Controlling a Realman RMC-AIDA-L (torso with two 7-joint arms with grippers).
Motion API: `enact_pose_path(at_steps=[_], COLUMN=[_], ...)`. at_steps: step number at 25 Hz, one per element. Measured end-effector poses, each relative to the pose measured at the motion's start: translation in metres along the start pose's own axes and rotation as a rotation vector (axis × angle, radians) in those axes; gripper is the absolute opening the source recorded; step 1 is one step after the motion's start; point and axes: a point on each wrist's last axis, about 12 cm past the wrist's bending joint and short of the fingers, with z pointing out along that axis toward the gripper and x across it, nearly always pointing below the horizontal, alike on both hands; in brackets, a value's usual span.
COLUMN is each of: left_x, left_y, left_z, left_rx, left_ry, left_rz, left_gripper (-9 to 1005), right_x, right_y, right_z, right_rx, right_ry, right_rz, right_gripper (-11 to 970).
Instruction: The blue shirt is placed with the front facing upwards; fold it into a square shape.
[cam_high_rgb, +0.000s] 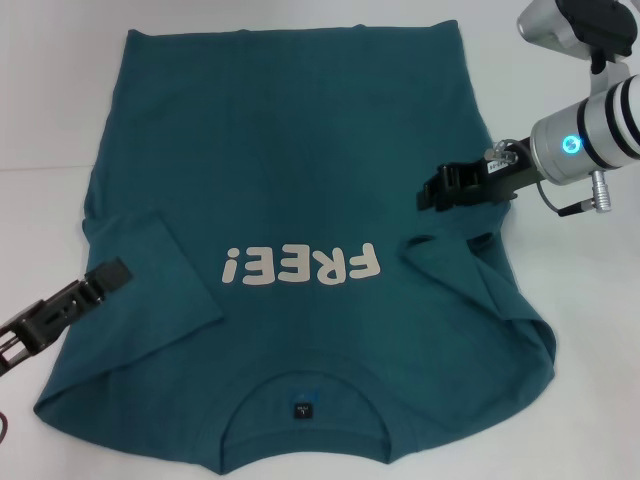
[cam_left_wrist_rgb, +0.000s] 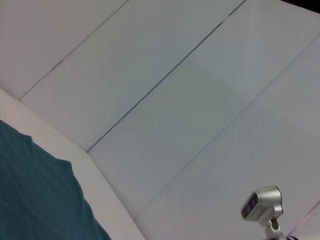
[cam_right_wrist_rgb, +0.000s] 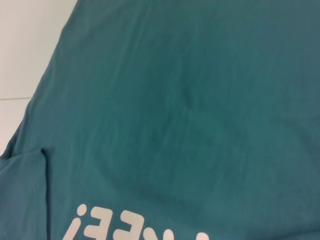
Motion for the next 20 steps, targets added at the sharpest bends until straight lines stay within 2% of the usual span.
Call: enact_pose_path(at_steps=[5, 10, 13, 18, 20], left_x=[0.0, 0.0, 0.0, 0.0, 0.0], left_y=[0.0, 0.0, 0.0, 0.0, 0.0], left_z=[-0.002, -0.002, -0.001, -0.001, -0.001], left_rx=[-0.005, -0.004, -0.002, -0.003, -0.004], left_ry=[-0.007, -0.007, -0.007, -0.007, -0.007], left_rz=[-0.003, -0.006, -0.006, -0.006, -0.006], left_gripper=[721, 721, 720, 720, 720], right_x=[-0.002, -0.003, -0.002, 0.008, 0.013], right_y=[0.004, -0.005, -0.014, -0.026, -0.027], right_z=[0.0, -0.012, -0.019, -0.017, -0.013], right_rx=[-0.031, -0.006, 0.026, 0.064, 0.07], right_ry=[-0.01, 0.032, 0.065, 0.081, 0.074], right_rz=[0.011, -0.015, -0.021, -0.012, -0.006], right_gripper=[144, 355, 602, 754, 756])
